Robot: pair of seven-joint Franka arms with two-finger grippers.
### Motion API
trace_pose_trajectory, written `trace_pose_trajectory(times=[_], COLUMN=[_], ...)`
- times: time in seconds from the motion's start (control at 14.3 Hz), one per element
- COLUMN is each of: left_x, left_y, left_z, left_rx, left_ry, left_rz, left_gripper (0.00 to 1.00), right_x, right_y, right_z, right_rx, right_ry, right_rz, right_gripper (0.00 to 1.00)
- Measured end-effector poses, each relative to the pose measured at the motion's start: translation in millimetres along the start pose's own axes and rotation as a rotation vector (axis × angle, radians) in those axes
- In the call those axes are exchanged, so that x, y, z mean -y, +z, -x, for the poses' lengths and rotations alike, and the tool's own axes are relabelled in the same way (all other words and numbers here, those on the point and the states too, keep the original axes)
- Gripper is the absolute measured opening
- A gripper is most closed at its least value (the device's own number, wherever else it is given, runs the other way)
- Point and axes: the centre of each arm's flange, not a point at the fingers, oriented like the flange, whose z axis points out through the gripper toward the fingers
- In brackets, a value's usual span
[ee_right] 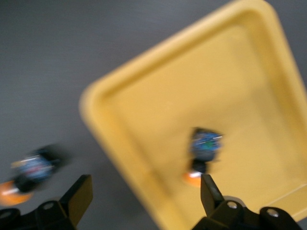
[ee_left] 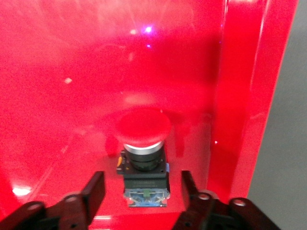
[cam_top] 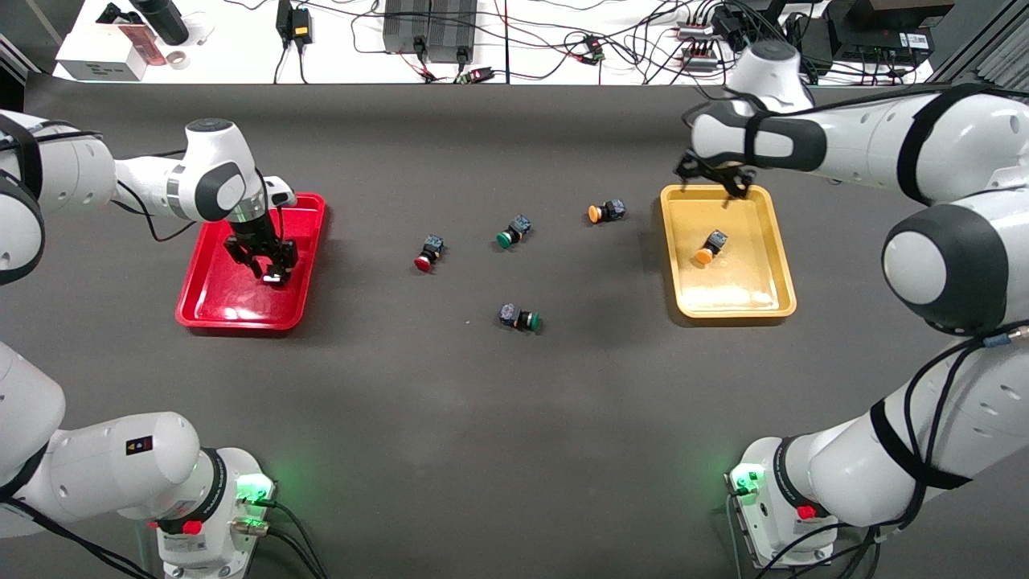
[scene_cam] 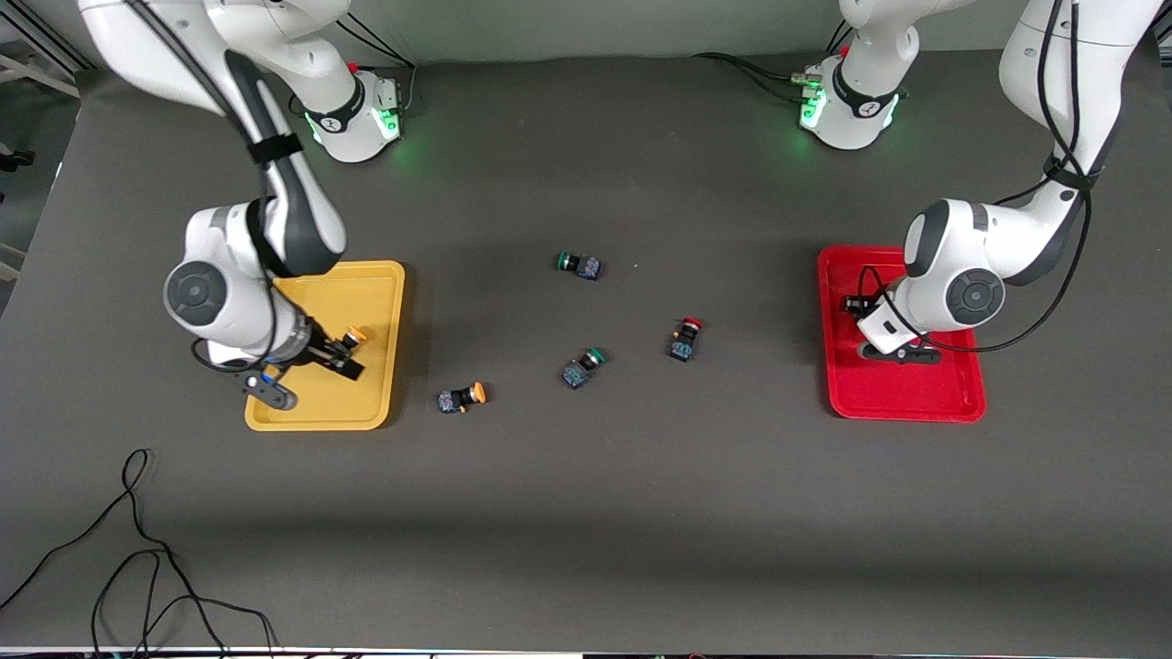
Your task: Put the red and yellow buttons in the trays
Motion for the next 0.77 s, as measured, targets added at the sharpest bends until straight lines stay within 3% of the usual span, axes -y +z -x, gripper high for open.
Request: trace_pose_trajectory(times=[0.14, 0.49, 0.77], left_x=[3, -51, -153], left_y=[-31, -140, -159], left_z=[-2, 7, 16], left_rx=[0.001, -0.152, -0.271], left_ry=[-0.007, -0.025, -0.065], left_rz=[-0.021, -0.039, -0.013], left_gripper=[0.99, 1.00, 1.00], right_x=[46, 97, 118], right_y=[-26, -41, -29], right_z=[24, 52, 49], right_rx=[-0.039, -0.071, -0.079], right_ry=[0.026, 0.066, 0.128], right_rz=[-0.041, -0.075, -0.070], right_gripper=[1.00, 1.00, 1.00])
